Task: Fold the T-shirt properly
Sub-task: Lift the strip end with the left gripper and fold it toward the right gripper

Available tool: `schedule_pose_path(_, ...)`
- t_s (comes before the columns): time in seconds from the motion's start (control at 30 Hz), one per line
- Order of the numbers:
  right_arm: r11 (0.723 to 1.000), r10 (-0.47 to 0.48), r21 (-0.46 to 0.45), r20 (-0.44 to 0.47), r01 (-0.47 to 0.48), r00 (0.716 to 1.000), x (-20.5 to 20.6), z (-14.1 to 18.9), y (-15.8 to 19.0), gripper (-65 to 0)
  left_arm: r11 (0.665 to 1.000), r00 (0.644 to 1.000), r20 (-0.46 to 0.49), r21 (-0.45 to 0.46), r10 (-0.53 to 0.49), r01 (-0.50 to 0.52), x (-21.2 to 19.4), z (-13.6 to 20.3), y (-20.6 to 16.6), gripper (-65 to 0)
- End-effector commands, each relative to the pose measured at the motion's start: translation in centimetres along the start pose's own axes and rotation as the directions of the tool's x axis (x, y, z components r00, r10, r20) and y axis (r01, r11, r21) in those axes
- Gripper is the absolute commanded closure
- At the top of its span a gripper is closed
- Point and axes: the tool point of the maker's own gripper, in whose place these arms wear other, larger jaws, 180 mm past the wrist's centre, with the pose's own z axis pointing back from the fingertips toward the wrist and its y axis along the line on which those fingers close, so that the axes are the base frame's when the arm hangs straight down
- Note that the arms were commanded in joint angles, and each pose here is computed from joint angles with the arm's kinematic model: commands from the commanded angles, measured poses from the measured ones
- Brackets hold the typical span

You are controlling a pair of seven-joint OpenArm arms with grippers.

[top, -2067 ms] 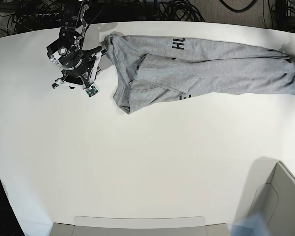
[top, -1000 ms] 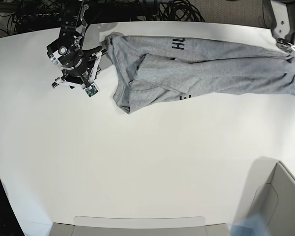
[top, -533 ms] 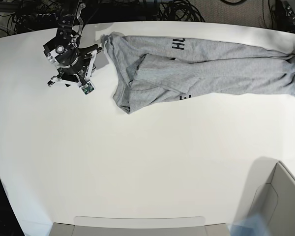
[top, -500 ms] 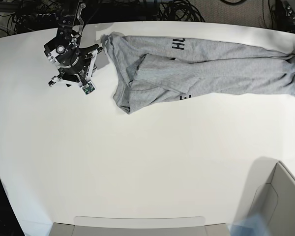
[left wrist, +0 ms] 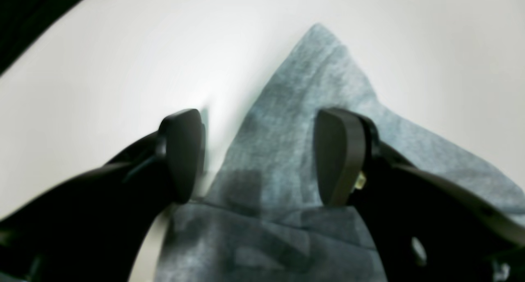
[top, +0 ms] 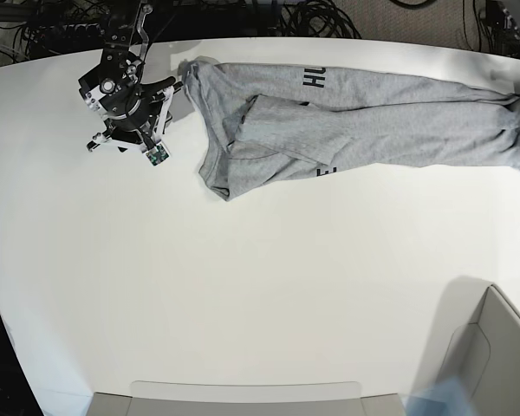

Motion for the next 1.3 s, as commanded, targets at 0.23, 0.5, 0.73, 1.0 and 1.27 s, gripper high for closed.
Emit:
schedule_pose_path(0.23, 1.0, 0.01, 0.001, 0.027, -0.01, 1.0, 0.5, 0.3, 0.0, -19.2, 0.998, 0.996, 0.081, 0.048, 0.032, -0.036, 2.0, 1.5, 2.9, -43.2)
schedule_pose_path(0.5, 1.0, 0.011, -0.001, 0.027, -0.011, 1.0, 0.5, 0.4, 0.0, -19.2, 0.998, 1.0, 0.018, 0.062, 0.011, -0.012, -1.1, 1.1, 3.3, -43.1)
schedule_pose_path(0.73, 1.0, 0.015, -0.004, 0.019, -0.015, 1.0, 0.3, 0.4, -0.2, -19.2, 0.998, 1.0, -0.013, 0.07, 0.007, -0.006, -2.4, 1.1, 3.7, -43.0)
schedule_pose_path(1.0, 1.0, 0.02, -0.003, 0.026, -0.02, 0.999, 0.6, 0.4, -0.2, -19.2, 0.998, 0.993, -0.096, 0.007, -0.067, 0.068, -4.7, 0.3, 0.6, -42.9)
schedule_pose_path(1.27, 1.0, 0.02, -0.003, 0.029, -0.02, 0.999, 0.7, 0.4, -0.1, -19.2, 0.983, 0.983, -0.087, -0.095, -0.163, 0.155, -5.8, 2.4, -2.5, -37.5)
